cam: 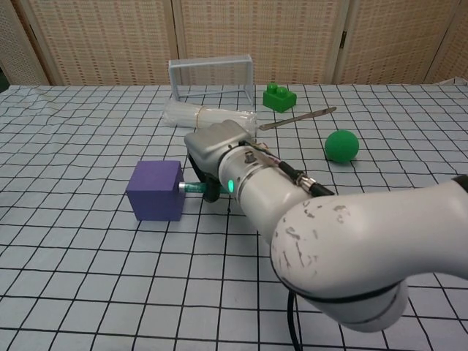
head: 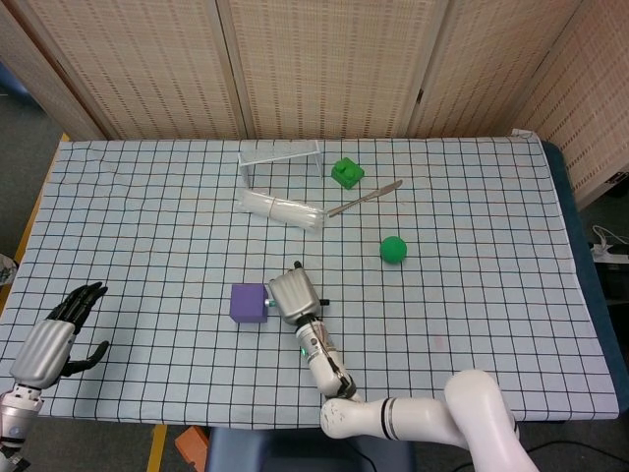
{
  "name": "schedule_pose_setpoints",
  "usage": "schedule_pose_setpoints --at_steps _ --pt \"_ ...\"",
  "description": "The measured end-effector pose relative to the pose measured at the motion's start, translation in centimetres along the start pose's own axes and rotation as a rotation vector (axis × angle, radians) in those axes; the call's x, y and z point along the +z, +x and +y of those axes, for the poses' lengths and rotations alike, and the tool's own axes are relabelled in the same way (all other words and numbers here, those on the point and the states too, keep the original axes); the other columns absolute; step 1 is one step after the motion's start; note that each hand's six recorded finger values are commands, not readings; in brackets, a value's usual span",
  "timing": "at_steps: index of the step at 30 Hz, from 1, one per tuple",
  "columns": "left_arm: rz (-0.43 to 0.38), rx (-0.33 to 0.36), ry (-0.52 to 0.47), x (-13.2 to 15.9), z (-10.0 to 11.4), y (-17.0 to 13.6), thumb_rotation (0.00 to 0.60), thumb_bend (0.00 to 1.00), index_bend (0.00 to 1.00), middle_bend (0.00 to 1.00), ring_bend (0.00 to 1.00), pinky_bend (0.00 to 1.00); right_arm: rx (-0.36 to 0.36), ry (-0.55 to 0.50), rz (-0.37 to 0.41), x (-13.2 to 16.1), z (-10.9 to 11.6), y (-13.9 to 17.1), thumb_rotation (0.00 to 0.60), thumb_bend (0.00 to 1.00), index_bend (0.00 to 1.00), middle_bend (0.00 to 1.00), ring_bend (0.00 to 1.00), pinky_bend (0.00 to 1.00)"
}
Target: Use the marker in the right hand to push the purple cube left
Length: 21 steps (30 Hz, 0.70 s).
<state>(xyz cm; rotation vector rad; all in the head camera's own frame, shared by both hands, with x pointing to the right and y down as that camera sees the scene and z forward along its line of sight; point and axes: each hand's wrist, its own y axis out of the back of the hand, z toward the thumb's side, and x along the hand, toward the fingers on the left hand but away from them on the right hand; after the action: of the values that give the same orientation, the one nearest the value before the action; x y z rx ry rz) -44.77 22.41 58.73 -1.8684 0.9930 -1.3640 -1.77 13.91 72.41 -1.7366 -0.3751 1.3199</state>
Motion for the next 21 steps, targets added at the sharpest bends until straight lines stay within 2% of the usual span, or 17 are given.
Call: schedule_pose_setpoints --at_steps 21 --pt "-0.002 0.0 -0.013 -0.2 0.2 0.0 0.6 0.38 0.0 0.0 0.0 0.2 -0.018 -0.082 0.023 5.1 1.7 -2.8 0.6 0.52 0.92 0.77 0.49 0.27"
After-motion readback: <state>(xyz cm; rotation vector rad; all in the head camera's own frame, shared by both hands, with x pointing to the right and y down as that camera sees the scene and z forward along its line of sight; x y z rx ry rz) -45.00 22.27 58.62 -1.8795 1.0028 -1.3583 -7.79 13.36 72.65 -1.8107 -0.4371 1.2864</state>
